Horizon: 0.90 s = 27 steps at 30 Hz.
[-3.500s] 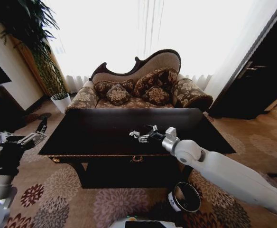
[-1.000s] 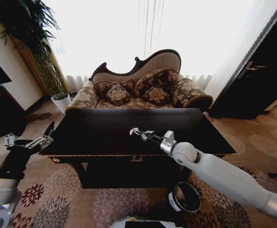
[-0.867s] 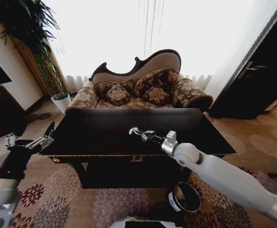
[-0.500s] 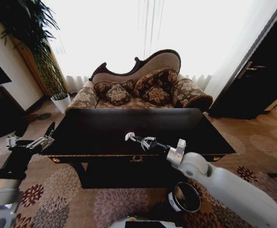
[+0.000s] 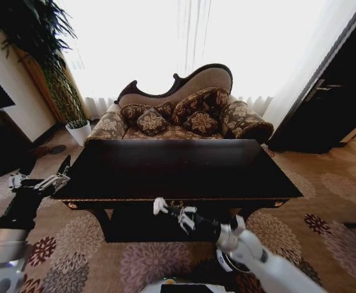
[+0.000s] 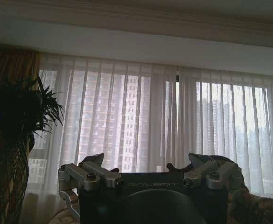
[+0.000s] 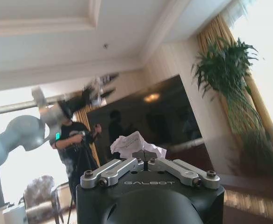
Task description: Move to the front of the table and place the trash on the table into the trash bin.
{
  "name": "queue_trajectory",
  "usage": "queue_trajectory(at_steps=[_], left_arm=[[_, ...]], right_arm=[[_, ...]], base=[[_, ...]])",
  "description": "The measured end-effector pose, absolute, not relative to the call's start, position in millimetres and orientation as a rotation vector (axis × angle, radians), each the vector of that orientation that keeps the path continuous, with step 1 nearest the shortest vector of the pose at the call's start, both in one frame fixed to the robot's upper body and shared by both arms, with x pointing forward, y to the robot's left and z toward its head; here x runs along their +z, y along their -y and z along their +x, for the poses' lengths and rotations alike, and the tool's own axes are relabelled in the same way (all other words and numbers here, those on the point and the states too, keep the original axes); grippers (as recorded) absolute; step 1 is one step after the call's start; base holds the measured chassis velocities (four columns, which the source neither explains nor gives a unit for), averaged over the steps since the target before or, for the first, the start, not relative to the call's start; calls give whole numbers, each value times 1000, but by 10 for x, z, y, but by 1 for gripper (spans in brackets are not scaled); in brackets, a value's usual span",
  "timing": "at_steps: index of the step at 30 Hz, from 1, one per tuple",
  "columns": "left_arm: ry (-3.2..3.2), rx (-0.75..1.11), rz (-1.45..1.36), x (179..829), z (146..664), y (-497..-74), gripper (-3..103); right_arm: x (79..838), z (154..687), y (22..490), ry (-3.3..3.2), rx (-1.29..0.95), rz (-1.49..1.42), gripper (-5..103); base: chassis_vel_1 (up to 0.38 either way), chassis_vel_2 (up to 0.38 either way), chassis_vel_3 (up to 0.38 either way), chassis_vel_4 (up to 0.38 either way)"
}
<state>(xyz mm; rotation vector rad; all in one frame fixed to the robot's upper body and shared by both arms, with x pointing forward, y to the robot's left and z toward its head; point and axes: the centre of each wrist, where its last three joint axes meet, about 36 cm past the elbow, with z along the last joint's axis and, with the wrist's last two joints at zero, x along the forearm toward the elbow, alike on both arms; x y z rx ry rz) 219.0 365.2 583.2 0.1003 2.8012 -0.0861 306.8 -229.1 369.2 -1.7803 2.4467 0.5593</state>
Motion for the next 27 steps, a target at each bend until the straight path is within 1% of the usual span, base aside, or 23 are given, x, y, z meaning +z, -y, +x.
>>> queue_trajectory(at_steps=[1,7,13,14,17,19,22,23,25,27], left_arm=[[-2801,-86,100,5832,2190,-3652,100],[-2804,-84,103,5823,2197,-3640,100],[-2803,-78,105,5830,2198,-3645,100],[-2797,-73,111,5842,2206,-3648,100],[-2795,-74,113,5844,2210,-3646,100],[-2795,-75,114,5845,2211,-3646,100],[-2792,-74,121,5853,2216,-3649,100],[-2792,-74,121,5853,2216,-3649,100],[-2791,-74,124,5857,2219,-3650,100],[-2791,-77,127,5854,2221,-3646,100]], right_arm=[[3692,3068,2291,-2447,559,-1780,0],[3059,2948,2335,-2577,537,-1743,0],[2443,2931,2527,-2781,518,-1673,0],[2065,2880,2716,-3009,437,-1576,0],[1884,2874,2822,-3202,308,-1446,0],[1843,2869,2845,-3251,274,-1405,0],[1711,2851,2910,-3452,130,-1181,0],[1711,2851,2910,-3452,130,-1181,0],[1604,2849,2935,-3623,-2,-923,0],[1531,2862,2966,-3735,-78,-734,0]], base=[[0,0,0,0],[0,0,0,0],[0,0,0,0],[0,0,0,0],[0,0,0,0],[0,0,0,0],[0,0,0,0],[0,0,0,0],[0,0,0,0],[0,0,0,0]])
